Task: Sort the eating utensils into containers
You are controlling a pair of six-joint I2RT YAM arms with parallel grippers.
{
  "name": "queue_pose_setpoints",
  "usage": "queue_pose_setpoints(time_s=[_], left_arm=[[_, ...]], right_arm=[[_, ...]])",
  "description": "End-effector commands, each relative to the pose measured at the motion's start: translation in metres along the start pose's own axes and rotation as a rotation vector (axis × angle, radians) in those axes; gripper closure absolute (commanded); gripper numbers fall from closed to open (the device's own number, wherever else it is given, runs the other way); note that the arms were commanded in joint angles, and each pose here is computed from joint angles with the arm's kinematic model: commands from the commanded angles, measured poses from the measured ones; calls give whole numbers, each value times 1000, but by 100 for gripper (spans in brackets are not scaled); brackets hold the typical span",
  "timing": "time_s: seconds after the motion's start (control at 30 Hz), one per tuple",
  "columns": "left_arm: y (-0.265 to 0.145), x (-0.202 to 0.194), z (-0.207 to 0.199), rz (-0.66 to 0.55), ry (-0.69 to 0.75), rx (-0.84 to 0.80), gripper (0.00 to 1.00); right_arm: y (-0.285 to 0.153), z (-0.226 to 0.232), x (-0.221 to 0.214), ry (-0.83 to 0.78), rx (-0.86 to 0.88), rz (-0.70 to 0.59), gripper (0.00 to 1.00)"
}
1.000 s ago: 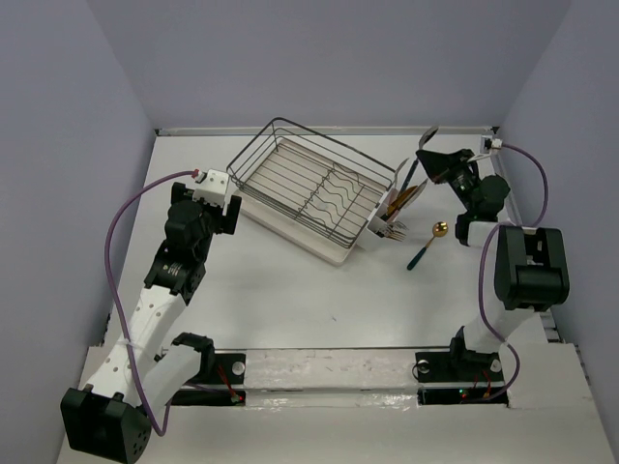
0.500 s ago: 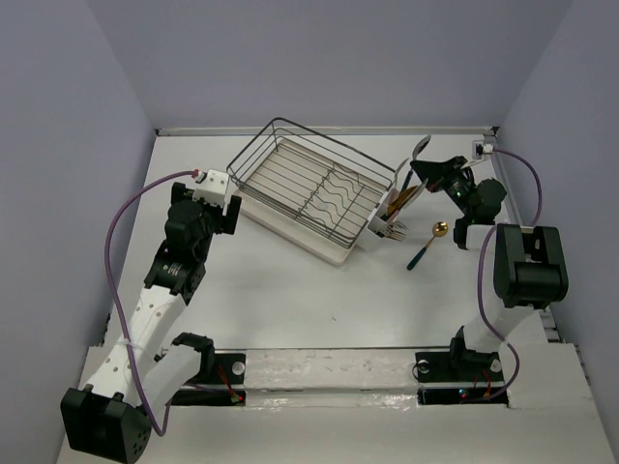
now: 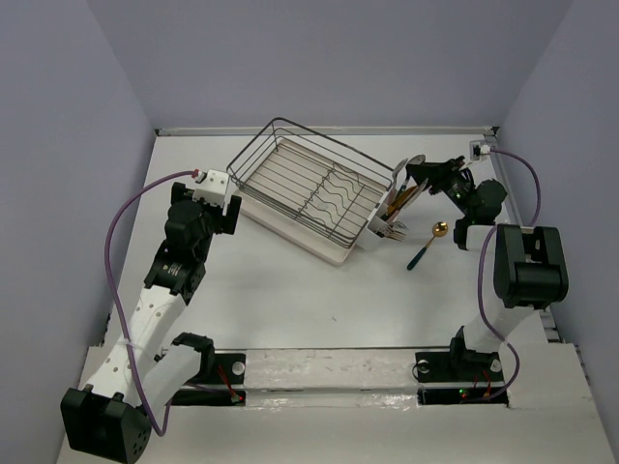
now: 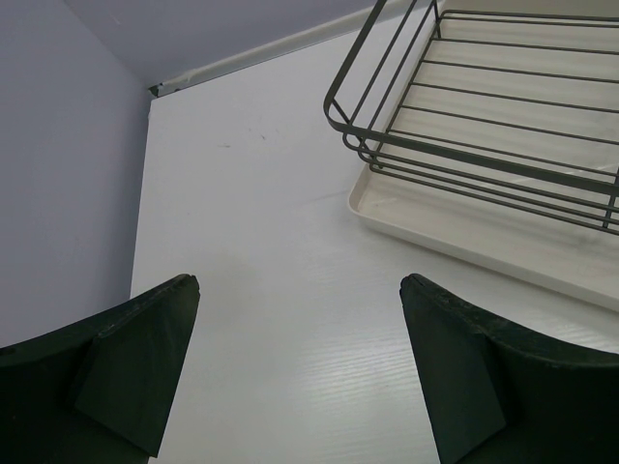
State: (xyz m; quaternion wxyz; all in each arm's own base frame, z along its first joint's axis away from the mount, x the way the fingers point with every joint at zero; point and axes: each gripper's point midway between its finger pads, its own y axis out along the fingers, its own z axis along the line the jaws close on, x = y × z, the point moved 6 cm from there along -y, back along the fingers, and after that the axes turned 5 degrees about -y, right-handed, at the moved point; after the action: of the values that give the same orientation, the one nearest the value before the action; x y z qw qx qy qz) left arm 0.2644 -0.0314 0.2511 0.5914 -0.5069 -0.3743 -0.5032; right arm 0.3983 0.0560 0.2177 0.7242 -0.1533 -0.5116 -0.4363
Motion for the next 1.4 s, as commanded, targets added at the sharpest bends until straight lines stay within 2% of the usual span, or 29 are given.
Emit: queue_pose_setpoints(time_s=[0.0, 0.27, 0.3, 0.33, 0.43, 0.47, 0.5, 0.57, 0.6, 0.63, 0.67, 0.7, 0.73, 0.8, 0.87, 0.97, 1.07, 1.1, 1.2, 1.27, 1.37], left_arm=[[-5, 23, 6, -84, -17, 14, 1], [-8, 22, 7, -90, -18, 18, 1], [-8, 22, 7, -91, -19, 20, 1], [-8, 22, 7, -91, -19, 22, 1], [-9, 19, 8, -88, -16, 28, 1], [-10, 19, 8, -91, -17, 30, 1], [-10, 19, 8, -92, -17, 30, 1], [-11, 18, 8, -94, -20, 30, 1], [-11, 19, 8, -97, -21, 30, 1], [-11, 18, 8, -97, -22, 30, 1], [-12, 17, 9, -98, -25, 34, 1], [-13, 16, 9, -99, -26, 34, 1], [-13, 15, 8, -99, -29, 34, 1], [-14, 12, 8, -99, -36, 36, 1], [-15, 9, 8, -99, -40, 35, 1], [-15, 5, 5, -102, -48, 24, 1], [-15, 3, 4, -112, -57, 20, 1], [-15, 1, 3, -113, -60, 15, 1], [-16, -5, 1, -114, -67, 7, 1], [-17, -9, 1, -115, -71, 9, 1], [-17, -10, 0, -117, -71, 6, 1]], right_arm=[[5, 28, 42, -168, 106, -155, 47], [15, 41, 81, -190, 63, -179, 39], [15, 45, 89, -187, 53, -185, 32], [13, 45, 94, -191, 43, -190, 30], [10, 55, 114, -206, 29, -201, 15], [10, 52, 113, -183, -14, -170, 1], [11, 58, 126, -202, -18, -206, 0], [9, 54, 144, -160, -148, -186, 0], [7, 42, 154, -130, -296, -216, 0], [-3, 23, 138, -47, -475, -110, 0], [-8, 23, 155, -37, -587, -130, 0], [-19, 12, 149, -9, -719, -103, 0], [-46, -9, 135, 32, -965, -55, 0], [-79, -21, 123, 84, -1153, -37, 0], [-94, -22, 112, 135, -1193, -17, 0], [-102, -17, 81, 253, -1134, 95, 0], [-116, -22, 40, 403, -1206, 276, 0], [-119, -22, 20, 473, -1204, 373, 2], [-133, -21, -15, 555, -1216, 492, 11], [-147, -19, -32, 584, -1264, 510, 23], [-154, -15, -41, 590, -1287, 512, 29]])
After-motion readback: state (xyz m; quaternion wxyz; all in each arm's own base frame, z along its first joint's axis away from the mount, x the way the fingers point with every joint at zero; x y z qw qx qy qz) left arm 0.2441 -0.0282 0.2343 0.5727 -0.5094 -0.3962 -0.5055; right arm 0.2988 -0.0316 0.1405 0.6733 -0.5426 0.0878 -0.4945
